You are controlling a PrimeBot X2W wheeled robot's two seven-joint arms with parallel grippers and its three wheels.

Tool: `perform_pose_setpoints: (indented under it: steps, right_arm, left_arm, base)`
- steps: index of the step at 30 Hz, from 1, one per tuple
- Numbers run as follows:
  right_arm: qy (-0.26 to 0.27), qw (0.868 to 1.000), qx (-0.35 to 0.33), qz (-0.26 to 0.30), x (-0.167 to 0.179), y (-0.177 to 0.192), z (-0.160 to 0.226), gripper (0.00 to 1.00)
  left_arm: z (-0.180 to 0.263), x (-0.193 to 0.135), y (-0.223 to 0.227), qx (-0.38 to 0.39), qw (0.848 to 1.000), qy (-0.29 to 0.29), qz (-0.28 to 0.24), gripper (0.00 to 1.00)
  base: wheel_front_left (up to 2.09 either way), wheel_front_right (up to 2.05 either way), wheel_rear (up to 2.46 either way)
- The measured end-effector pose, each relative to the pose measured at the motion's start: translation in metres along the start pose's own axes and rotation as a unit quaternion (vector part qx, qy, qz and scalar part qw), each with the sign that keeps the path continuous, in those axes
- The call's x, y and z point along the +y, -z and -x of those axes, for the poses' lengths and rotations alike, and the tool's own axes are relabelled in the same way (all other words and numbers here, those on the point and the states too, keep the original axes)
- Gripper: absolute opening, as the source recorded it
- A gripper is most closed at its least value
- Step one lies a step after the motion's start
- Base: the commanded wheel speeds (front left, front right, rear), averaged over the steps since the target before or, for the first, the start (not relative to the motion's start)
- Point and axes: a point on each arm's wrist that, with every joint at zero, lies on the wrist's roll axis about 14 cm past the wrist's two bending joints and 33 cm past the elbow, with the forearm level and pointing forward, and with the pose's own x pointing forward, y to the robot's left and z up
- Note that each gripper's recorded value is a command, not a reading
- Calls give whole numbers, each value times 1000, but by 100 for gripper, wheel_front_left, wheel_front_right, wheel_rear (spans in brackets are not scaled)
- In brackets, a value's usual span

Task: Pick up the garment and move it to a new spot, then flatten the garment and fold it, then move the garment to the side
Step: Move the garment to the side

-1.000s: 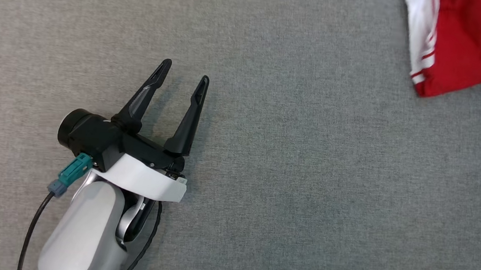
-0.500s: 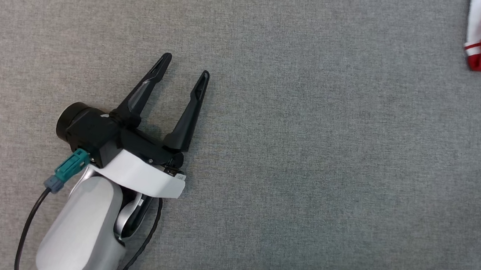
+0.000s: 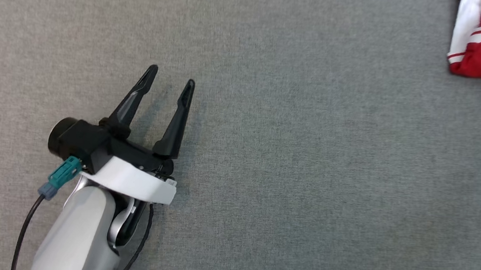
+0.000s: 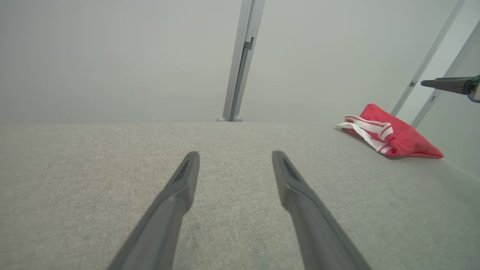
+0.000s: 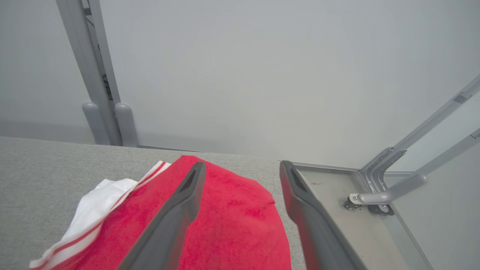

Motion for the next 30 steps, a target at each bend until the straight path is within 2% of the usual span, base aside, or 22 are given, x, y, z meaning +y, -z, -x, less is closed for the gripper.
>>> perform_pose_setpoints:
  steps: [7,14,22,30]
  right_arm:
    - [-36,995,-87,8,20,-53,32,100]
    - [-67,985,-157,-17,30,-86,81,100]
    - [-95,970,-215,-68,41,-98,133,100]
    - [-96,958,-234,-133,59,-63,170,100]
  left_arm:
    - [17,-4,-28,-25,1000,-10,-7,100]
    - [42,-4,-62,-60,998,-27,-21,100]
    - [70,-5,-92,-95,994,-45,-35,100]
    - [94,6,-105,-112,990,-73,-43,100]
  base:
    - [0,0,0]
    - [0,0,0]
    - [0,0,0]
    - [0,0,0]
